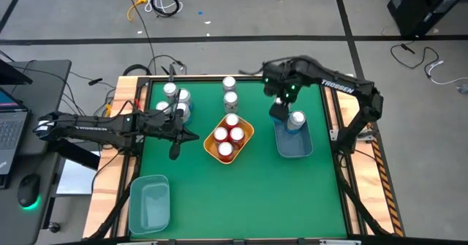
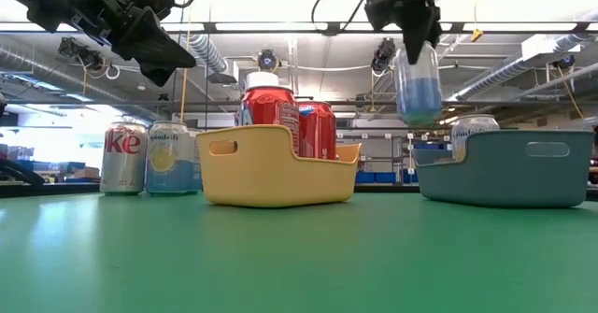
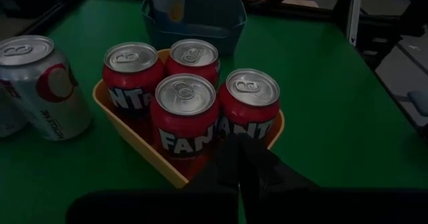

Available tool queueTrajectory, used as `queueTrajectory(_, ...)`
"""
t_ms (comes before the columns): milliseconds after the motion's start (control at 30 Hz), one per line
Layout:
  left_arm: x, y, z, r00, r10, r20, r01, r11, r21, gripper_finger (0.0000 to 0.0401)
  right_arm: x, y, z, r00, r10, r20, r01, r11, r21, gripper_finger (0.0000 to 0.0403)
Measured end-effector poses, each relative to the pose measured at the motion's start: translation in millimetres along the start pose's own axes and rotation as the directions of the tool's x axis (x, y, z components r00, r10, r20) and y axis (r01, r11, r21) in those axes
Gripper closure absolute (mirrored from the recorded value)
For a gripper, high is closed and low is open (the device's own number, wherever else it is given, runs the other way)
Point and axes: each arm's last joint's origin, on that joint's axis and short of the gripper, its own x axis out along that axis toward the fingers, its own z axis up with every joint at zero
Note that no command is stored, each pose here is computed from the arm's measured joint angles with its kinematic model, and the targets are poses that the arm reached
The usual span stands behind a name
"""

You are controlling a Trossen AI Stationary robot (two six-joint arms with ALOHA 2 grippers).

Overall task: Sort soda cans
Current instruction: Put the top right blue and white soda can into the blue bin

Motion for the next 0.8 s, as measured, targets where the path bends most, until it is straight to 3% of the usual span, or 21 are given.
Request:
queueTrajectory(433,0.0,0.0,-0.2,1.000,0.000,-0.002,0.000,1.000,0.000,0.0400,61.4,15.6,-6.8,0.993,-0.061,-0.105,0.055,0.997,-0.055,0.0115)
queueTrajectory(800,0.1,0.0,-0.4,1.000,0.000,-0.004,0.000,1.000,-0.007,0.0400,87.0,14.6,-9.4,0.990,-0.083,-0.113,0.076,0.995,-0.059,0.0115)
